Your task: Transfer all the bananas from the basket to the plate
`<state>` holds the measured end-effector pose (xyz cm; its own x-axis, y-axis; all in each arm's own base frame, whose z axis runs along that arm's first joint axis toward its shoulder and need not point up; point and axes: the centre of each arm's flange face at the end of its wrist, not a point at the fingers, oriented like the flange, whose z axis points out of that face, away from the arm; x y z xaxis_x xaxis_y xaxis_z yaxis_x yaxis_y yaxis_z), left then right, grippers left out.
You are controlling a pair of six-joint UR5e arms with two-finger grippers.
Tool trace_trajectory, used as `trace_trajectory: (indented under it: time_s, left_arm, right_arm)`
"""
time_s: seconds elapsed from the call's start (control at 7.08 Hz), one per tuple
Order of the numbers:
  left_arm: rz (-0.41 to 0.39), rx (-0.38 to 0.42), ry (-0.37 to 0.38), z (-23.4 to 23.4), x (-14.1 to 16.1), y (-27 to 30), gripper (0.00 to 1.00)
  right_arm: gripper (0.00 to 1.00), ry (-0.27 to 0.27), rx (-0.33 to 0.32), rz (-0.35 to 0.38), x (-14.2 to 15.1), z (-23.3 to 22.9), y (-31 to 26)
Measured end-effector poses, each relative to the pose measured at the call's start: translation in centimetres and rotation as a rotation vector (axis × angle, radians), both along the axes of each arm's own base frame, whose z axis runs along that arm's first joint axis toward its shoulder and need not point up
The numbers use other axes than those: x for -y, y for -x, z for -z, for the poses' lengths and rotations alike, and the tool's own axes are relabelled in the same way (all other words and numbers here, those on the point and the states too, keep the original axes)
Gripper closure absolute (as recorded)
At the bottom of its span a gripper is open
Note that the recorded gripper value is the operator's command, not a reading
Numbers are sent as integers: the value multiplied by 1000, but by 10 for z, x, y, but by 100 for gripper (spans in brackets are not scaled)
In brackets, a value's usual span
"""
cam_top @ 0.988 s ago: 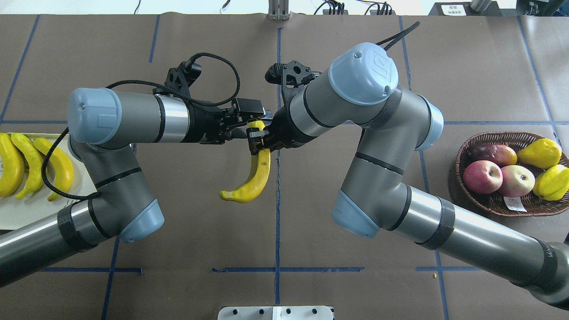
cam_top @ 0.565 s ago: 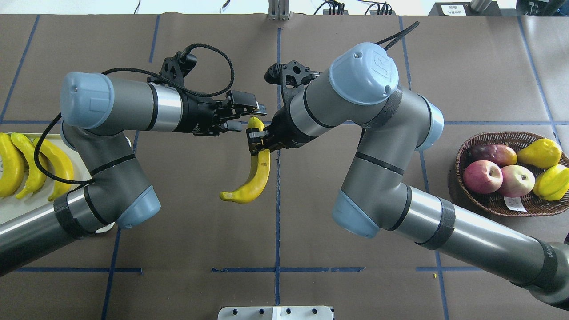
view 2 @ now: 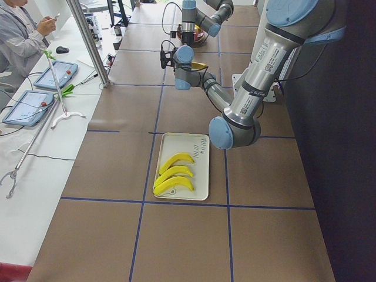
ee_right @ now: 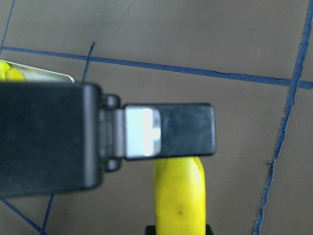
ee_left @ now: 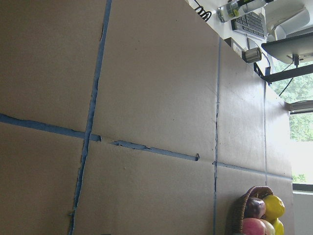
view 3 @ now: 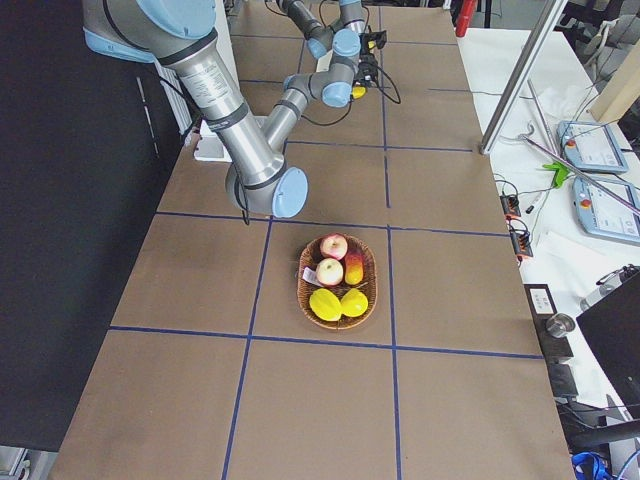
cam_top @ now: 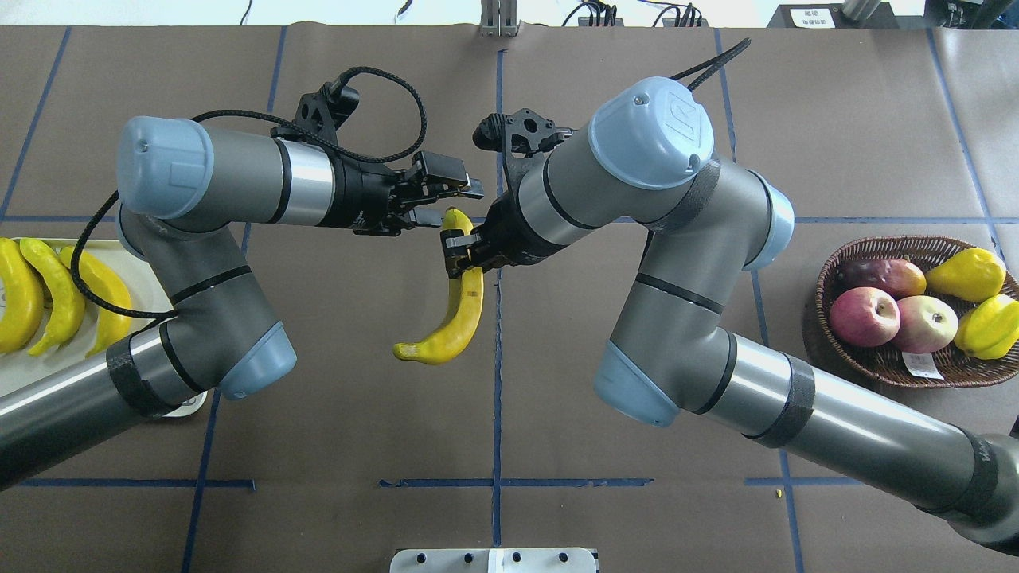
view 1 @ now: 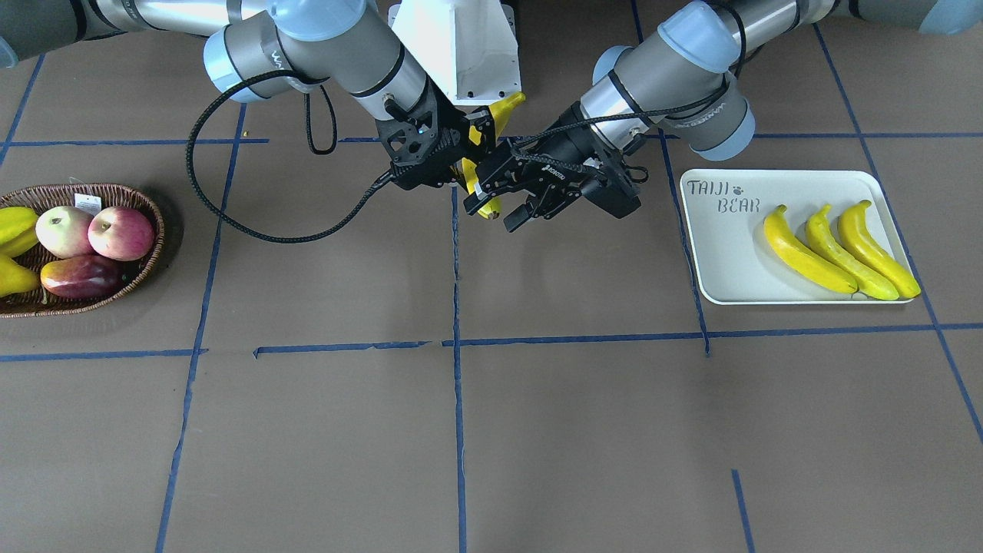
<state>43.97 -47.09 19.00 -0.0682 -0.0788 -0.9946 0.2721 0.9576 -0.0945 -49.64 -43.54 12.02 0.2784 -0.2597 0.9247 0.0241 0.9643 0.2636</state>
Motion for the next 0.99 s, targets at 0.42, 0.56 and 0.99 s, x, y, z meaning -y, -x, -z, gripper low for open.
trace_trajectory:
  time_s: [0.42, 0.56, 0.99]
  left_arm:
    - [-12, 1, 6, -1, -4, -6, 29]
    - [-16, 3, 7, -2, -5, -8, 32]
    - [-28, 12, 9, -8, -10, -14, 45]
  right_arm:
    - [99, -2, 2, -1, 0, 0, 0]
    - [99, -3, 3, -2, 0, 1, 0]
    - [99, -6, 7, -3, 0, 2, -2]
